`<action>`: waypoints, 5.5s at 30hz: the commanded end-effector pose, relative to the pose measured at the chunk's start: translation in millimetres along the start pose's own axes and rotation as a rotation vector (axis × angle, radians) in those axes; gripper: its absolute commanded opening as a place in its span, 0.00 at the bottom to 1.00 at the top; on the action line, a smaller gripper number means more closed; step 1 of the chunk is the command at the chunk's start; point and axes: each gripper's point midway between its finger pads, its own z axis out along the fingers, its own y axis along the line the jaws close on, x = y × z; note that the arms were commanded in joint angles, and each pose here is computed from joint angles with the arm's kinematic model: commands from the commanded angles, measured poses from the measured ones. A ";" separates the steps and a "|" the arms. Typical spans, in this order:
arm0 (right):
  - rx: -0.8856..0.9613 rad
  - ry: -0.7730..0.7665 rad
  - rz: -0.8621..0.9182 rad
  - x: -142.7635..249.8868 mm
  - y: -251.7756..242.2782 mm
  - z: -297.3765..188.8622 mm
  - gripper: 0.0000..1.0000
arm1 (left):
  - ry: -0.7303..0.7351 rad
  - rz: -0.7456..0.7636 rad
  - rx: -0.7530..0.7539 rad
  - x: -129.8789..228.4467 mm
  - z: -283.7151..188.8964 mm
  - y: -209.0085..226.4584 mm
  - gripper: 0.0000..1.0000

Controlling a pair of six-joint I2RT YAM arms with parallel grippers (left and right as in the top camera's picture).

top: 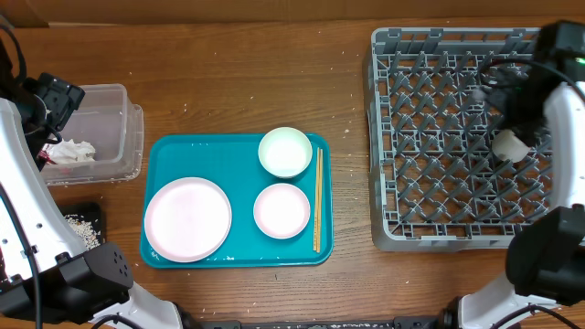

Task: Sort waste into correct bins and load items into the dishwasher
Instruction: 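Carry the cup right and place it upright in the dish rack, then move the right gripper back and grasp the small white bowl, then carry the bowl into the dish rack and set it down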

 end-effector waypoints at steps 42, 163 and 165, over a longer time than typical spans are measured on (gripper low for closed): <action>-0.250 -0.019 -0.944 349.9 289.4 116.9 0.49 | -0.005 -0.002 -0.012 -0.6 1.0 0.6 1.00; -0.974 0.155 -0.290 -37.5 101.1 6.6 0.08 | -0.005 -0.002 -0.012 -0.6 1.0 0.6 1.00; -0.971 0.151 -0.278 -41.1 96.3 8.0 0.08 | -0.005 -0.002 -0.012 -0.6 1.0 0.6 1.00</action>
